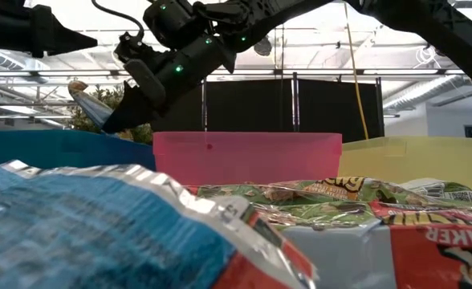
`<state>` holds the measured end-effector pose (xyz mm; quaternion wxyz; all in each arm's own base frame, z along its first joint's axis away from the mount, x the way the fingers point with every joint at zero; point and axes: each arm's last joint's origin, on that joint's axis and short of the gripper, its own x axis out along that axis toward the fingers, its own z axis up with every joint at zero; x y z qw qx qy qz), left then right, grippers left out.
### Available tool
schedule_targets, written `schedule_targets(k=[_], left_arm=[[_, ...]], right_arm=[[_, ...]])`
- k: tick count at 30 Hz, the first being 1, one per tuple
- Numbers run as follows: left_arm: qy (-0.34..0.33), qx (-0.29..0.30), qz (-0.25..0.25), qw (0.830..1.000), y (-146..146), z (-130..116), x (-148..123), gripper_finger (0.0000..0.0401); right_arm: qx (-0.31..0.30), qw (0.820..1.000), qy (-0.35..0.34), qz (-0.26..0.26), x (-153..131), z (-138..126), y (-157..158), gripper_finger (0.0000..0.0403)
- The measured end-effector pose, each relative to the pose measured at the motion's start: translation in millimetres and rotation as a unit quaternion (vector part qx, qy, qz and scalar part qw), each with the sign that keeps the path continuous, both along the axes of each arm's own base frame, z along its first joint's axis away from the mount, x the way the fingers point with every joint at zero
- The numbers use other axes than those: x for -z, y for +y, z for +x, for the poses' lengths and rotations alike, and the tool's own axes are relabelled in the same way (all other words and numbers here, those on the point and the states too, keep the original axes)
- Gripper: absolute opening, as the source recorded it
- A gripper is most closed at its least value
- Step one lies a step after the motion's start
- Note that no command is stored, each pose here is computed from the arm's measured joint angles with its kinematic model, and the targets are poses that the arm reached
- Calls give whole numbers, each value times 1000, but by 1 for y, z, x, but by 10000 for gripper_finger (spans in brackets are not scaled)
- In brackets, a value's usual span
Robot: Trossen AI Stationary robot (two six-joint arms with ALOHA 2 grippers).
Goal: Pick and place Granola Bars by type
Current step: Put the yellow granola bar into the blue bin
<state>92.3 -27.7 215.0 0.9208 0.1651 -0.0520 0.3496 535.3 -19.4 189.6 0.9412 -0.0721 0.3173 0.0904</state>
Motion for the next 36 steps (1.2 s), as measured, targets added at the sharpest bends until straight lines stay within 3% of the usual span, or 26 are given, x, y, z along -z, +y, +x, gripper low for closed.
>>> schedule_targets(k=[5, 16, 20, 25, 27, 32, 36], left_arm=[[0, 2, 0, 1000, 0, 0, 0, 44], [3, 2, 3, 1000, -1, 0, 0, 44], [7, 7, -3, 1000, -2, 2, 3, 44], [40, 7, 17, 999, -3, 5, 9, 44], [39, 10, 13, 999, -4, 5, 10, 44], [33, 21, -1, 999, -5, 6, 13, 44], [38, 50, 4, 998, -7, 9, 17, 44]], right_arm=[[2, 1000, 2, 4, 0, 0, 0, 61], [14, 1000, 0, 18, 0, 0, 0, 149], [9, 1000, 13, 21, -29, -13, 4, 151], [-34, 999, 11, 29, -118, -62, 28, 118], [-41, 999, 8, 19, -142, -88, 45, 91], [-7, 1000, -22, -16, -178, -155, 83, 11], [39, 997, -66, -25, -183, -212, 105, 10]])
